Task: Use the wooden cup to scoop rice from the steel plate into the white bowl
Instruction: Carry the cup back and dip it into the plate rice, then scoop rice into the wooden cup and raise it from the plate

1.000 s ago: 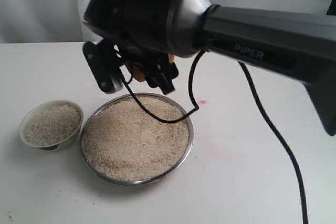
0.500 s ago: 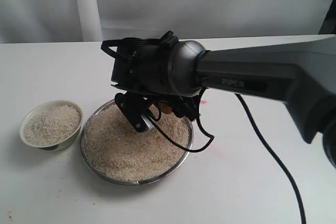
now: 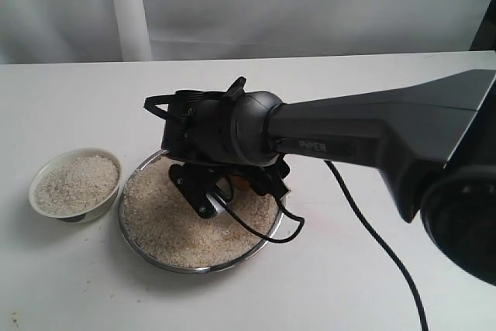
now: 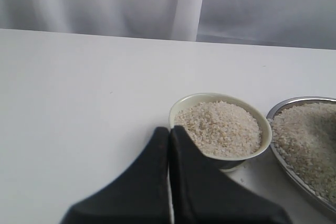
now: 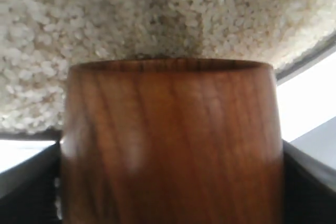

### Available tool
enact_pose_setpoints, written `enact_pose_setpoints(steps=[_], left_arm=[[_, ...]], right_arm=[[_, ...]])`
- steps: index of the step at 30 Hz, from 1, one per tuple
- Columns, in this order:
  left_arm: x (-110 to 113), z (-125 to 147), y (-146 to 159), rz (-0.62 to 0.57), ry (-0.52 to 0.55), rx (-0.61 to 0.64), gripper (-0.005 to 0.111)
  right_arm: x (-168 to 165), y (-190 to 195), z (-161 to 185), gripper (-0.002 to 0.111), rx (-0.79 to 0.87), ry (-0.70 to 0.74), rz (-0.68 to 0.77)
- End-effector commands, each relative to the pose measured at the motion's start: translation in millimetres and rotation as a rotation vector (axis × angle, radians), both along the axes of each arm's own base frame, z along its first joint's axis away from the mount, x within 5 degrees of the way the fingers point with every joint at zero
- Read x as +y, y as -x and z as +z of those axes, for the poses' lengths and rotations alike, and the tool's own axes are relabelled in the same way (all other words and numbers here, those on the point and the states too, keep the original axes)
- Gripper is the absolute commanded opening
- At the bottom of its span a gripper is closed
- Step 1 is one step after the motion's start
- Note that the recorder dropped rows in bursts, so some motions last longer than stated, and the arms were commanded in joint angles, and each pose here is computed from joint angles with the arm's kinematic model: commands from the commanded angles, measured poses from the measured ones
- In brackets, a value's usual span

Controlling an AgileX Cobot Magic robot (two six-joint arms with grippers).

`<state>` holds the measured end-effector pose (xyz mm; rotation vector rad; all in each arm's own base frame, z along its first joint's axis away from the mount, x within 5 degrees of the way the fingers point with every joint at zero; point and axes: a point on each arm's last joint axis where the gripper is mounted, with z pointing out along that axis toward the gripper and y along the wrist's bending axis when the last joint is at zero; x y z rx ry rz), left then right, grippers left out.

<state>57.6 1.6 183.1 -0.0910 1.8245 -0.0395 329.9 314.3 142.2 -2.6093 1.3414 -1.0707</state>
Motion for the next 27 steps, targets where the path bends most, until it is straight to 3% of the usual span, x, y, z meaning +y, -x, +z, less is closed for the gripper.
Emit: enact_pose_setpoints(steps=[1, 11, 27], left_arm=[[-0.1, 1.5, -0.2, 0.002, 0.010, -0.008, 0.000], [-0.1, 1.5, -0.2, 0.002, 0.008, -0.008, 0.000], [-0.1, 1.5, -0.2, 0.002, 0.010, -0.008, 0.000]], right_arm=[[5.1, 5.0, -7.6, 0.000, 0.024, -0.005, 0.017], [23.1, 20.7, -14.8, 0.000, 0.100, -0.135, 0.025], [35.5, 22.8, -7.1, 0.000, 0.069, -0.460, -0.197]])
